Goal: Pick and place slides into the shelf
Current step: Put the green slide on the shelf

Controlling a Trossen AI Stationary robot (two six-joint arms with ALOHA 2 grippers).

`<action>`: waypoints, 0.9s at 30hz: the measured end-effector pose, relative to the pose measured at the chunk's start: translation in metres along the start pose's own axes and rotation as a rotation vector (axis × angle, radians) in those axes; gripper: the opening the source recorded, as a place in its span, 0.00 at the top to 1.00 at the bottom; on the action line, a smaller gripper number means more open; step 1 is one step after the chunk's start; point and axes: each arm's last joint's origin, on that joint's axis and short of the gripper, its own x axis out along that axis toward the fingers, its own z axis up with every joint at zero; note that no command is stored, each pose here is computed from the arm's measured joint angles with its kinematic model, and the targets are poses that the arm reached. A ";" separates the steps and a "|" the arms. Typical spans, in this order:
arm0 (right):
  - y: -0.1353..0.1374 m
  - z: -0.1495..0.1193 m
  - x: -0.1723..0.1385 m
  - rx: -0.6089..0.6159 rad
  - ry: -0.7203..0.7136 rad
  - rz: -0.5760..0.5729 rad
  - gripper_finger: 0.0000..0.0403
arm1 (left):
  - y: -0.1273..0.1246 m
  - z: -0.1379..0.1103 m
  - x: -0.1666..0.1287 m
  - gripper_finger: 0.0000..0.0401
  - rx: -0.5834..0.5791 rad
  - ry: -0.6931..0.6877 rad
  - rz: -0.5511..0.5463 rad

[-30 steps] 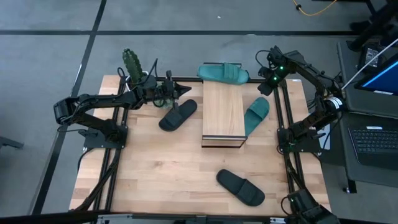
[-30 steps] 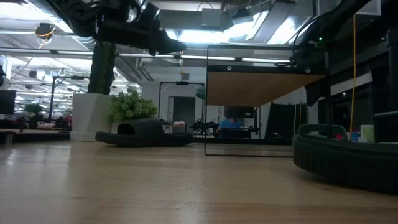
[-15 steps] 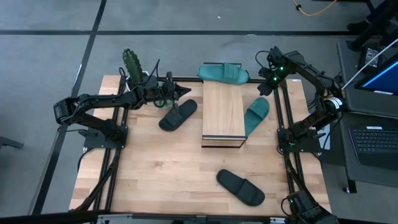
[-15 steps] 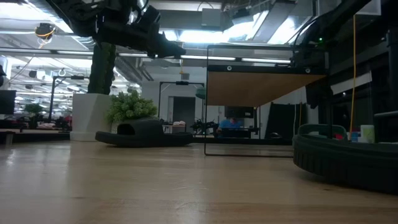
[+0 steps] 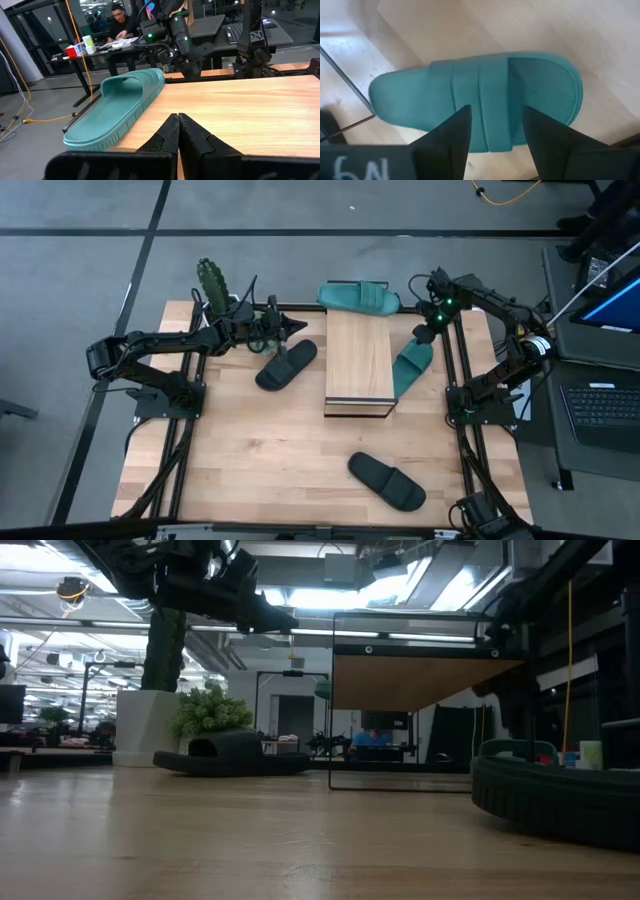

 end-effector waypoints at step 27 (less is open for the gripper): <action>-0.004 -0.004 0.014 -0.061 -0.011 -0.005 0.56 | 0.000 0.000 0.000 1.00 0.001 0.002 -0.001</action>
